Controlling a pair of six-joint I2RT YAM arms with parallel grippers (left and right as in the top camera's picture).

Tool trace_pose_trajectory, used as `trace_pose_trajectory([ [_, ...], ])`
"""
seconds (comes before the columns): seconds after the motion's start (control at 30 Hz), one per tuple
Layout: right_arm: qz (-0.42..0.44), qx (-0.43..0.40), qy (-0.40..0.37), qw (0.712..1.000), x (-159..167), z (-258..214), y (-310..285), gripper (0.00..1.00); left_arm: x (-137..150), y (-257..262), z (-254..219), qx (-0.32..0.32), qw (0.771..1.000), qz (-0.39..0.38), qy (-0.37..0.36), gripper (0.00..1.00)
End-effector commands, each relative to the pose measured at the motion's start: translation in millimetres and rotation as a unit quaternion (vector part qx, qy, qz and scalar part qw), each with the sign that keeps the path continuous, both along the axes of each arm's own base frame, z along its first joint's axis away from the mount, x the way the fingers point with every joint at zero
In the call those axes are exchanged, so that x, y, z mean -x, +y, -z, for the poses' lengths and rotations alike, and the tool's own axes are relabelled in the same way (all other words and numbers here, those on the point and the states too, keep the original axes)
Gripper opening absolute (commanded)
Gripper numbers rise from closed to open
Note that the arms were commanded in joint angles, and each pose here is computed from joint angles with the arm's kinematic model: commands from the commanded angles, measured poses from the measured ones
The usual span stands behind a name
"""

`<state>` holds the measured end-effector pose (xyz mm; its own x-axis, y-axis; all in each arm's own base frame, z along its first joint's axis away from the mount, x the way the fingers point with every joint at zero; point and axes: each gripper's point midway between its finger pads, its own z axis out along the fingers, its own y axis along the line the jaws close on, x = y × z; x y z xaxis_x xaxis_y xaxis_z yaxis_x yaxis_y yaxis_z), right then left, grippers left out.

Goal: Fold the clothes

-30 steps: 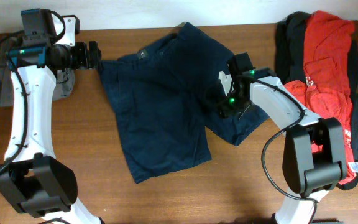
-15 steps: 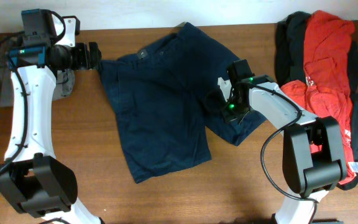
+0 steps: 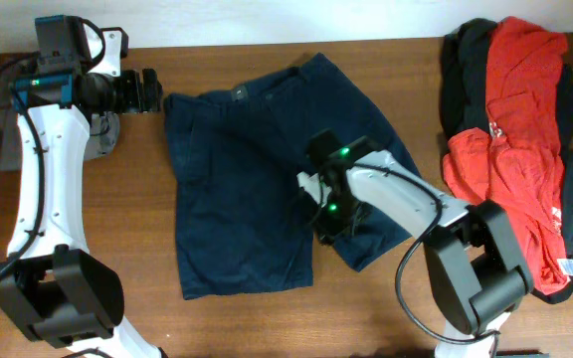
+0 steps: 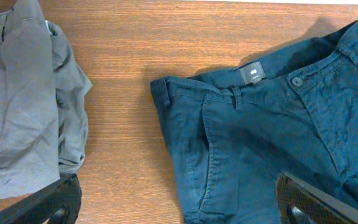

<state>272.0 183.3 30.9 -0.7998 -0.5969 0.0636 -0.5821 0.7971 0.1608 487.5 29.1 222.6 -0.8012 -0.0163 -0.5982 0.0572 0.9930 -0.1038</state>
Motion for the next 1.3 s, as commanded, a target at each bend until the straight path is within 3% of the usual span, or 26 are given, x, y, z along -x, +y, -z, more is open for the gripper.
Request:
trace_pose_trajectory([
  [0.0, 0.05, 0.008, -0.034, 0.998, -21, -14, -6, 0.73, -1, 1, -2, -0.008, 1.0, 0.004, -0.003, 0.99],
  [0.2, 0.151, -0.05, -0.096, 0.983, -83, -64, -22, 0.69, -1, 1, -2, -0.008, 1.0, 0.004, -0.004, 0.99],
  [0.27, 0.173, -0.065, -0.12, 0.975, -104, -77, -34, 0.53, -1, 1, -2, -0.009, 1.0, 0.004, -0.004, 0.99],
  [0.4, 0.21, -0.07, -0.146, 0.964, -130, -73, -60, 0.04, -1, 1, -2, -0.008, 1.0, 0.004, -0.004, 0.99],
  [1.03, 0.249, -0.033, -0.08, 0.965, -145, 22, -90, 0.04, -2, 1, -2, -0.008, 1.0, 0.005, -0.004, 0.99],
  [1.27, 0.253, -0.02, -0.09, 0.963, -156, 46, -97, 0.04, -5, 1, 11, -0.006, 1.0, 0.006, 0.01, 0.99],
])
